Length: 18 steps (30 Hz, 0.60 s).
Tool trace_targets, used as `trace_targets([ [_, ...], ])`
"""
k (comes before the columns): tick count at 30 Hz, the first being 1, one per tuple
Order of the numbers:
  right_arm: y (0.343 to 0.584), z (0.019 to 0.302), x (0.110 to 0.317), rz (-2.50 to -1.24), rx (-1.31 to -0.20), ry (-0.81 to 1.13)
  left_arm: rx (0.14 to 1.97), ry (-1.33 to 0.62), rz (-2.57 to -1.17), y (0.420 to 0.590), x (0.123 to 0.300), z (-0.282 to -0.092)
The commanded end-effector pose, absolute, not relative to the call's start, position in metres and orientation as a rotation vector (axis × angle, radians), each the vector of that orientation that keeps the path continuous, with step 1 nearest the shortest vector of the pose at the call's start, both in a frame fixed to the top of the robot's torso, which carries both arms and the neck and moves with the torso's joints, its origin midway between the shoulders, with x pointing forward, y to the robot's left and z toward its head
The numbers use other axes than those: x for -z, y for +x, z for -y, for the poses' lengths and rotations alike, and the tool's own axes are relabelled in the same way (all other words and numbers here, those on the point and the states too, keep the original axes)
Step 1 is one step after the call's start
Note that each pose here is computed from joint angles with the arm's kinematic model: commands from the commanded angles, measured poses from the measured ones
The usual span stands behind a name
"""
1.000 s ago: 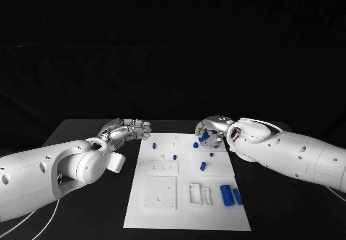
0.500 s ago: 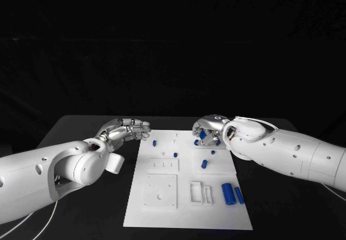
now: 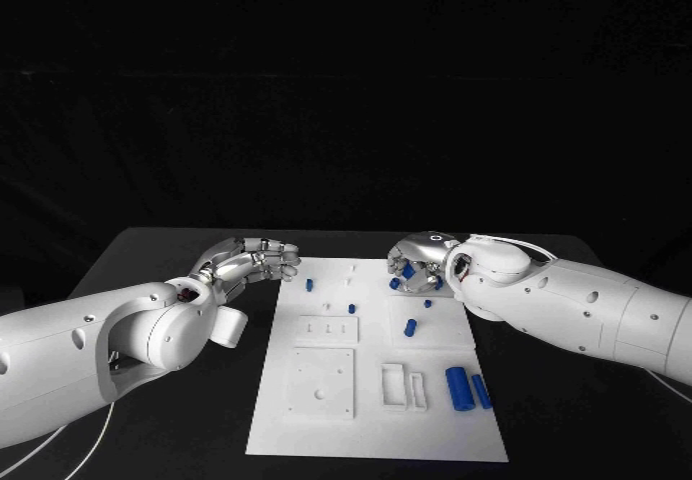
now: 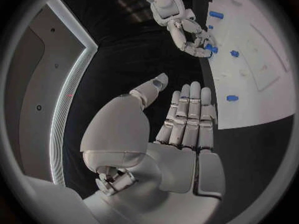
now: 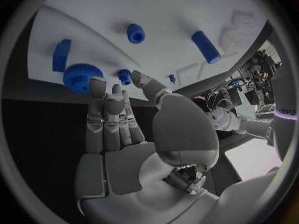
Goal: Assemble the parts on the task board
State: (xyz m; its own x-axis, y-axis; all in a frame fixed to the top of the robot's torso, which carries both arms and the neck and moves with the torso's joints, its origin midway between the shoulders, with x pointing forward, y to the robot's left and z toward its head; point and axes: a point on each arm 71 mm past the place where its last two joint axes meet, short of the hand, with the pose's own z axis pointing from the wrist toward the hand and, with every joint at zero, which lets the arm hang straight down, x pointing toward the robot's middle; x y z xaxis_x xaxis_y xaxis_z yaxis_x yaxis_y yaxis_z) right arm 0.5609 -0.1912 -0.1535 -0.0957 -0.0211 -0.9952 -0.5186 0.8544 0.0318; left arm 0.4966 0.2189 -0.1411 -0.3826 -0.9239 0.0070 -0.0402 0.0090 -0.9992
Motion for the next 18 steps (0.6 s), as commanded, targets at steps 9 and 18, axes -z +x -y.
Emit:
trace_targets([
  [9,0.5614,0.1878,0.1556,-1.641,-0.413,-0.462,1.495,-1.017,-1.524,0.4968,0.1387,-0.2174],
  [18,0.5614,0.1867,0.1558,-1.642,-0.415,-0.464,1.495,-1.017,-1.526,0.4974,0.1390,-0.2176],
])
